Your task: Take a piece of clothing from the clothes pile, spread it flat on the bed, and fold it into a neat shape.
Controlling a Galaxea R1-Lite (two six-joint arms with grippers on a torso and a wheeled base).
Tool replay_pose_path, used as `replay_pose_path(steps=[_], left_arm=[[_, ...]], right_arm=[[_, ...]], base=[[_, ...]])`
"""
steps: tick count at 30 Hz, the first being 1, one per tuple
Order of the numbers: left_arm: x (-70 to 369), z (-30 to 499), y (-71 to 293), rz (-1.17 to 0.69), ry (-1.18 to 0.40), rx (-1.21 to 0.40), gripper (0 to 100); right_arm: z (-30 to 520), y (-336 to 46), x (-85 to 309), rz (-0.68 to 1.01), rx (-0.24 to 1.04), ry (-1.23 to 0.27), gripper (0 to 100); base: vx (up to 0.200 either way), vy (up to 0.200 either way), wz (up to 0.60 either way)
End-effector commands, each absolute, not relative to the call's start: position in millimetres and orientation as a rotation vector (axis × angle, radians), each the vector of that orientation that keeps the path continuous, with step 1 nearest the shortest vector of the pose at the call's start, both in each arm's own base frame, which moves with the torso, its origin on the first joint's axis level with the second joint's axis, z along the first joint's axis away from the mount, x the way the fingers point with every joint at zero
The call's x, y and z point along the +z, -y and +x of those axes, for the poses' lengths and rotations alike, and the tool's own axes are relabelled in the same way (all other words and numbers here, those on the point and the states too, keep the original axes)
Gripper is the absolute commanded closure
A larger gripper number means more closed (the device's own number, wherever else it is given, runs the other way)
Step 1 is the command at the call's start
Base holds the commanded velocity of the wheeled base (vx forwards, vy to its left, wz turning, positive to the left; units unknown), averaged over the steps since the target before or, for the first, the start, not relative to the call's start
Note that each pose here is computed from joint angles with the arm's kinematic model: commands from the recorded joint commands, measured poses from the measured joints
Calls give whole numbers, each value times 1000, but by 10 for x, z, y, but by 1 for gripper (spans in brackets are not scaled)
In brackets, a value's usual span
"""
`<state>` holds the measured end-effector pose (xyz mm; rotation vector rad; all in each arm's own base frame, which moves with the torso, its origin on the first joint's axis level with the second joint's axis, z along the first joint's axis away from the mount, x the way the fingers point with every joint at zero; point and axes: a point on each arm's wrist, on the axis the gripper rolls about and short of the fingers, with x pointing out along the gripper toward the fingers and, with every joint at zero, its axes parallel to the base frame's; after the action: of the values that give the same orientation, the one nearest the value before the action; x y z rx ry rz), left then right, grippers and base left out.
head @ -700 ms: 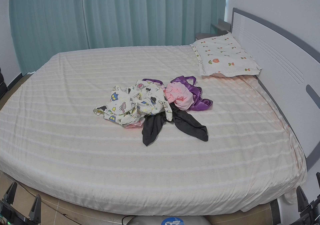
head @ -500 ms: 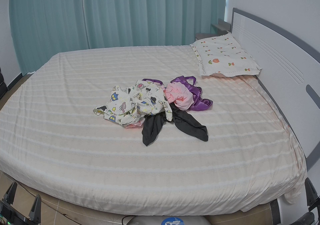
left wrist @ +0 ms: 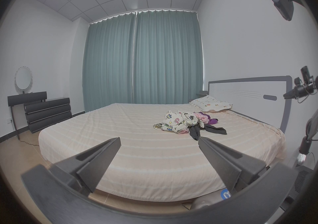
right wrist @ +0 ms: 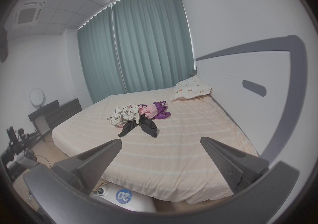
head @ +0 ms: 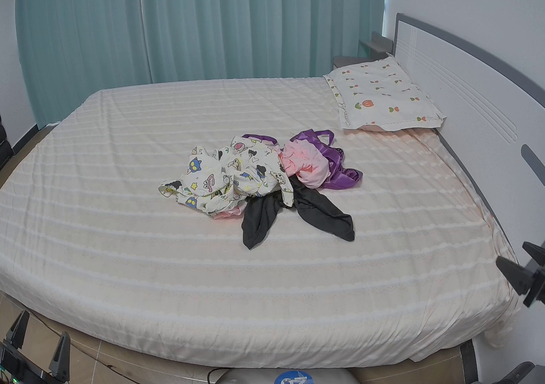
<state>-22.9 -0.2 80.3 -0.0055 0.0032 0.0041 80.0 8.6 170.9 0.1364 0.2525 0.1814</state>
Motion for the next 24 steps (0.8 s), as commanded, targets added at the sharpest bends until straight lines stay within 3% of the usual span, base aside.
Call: replay_pose_path(steps=[1,9,24], left_arm=[[755,-228,2,-6,-5,5,0],[755,-228,2,-6,-5,5,0],[755,-228,2,-6,-5,5,0]], right_arm=[[2905,-610,914,278,139,-506,0],[3484,-998,626,379,111,-513,0],[4044,-1334,142,385,75,-506,0]], base=[[0,0,0],[0,0,0],[0,0,0]])
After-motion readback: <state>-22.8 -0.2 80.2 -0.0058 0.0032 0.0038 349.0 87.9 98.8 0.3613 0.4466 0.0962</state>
